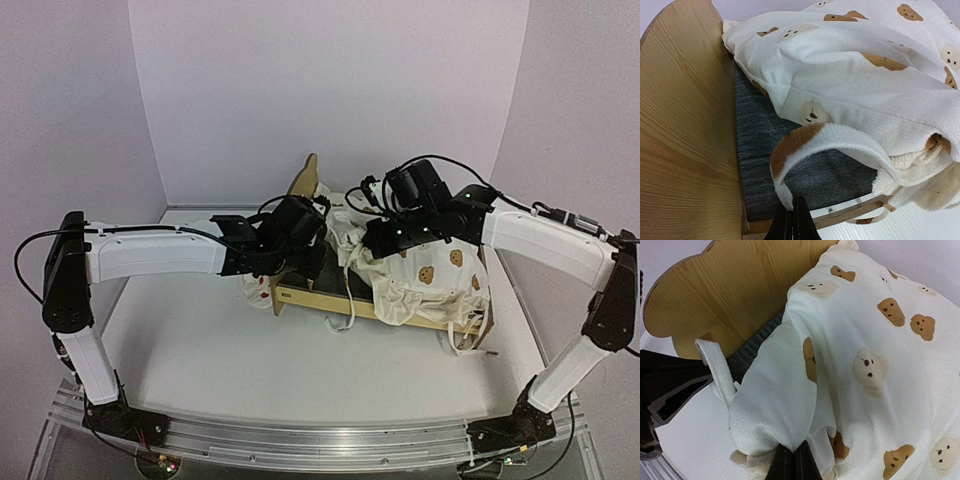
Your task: Set up the pet bed
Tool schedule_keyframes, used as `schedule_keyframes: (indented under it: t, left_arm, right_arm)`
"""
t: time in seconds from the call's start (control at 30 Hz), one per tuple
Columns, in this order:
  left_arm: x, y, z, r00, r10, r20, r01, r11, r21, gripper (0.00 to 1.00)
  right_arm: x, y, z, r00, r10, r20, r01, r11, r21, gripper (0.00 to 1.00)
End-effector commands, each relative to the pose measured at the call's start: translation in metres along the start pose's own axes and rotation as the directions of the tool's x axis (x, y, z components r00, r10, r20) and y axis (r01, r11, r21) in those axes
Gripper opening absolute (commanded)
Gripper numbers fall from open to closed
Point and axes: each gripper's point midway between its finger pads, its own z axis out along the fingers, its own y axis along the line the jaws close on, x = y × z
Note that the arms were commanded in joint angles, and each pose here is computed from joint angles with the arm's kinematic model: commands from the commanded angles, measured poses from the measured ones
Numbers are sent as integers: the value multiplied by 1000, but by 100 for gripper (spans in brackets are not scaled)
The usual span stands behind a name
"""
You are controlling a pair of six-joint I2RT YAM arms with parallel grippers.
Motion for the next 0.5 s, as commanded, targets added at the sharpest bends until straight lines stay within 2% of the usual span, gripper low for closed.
schedule_keyframes:
  t: [0.0,0.47]
  left_arm:
    - [-22,3,-9,998,-44,50,45,999,-22,0]
    - [4,7,38,999,-21,-35,17,992,-124,0]
  right_arm:
    - [-17,-4,-2,999,16,45,-17,999,27,0]
    - [-17,-15,11,999,-18,36,14,994,106,0]
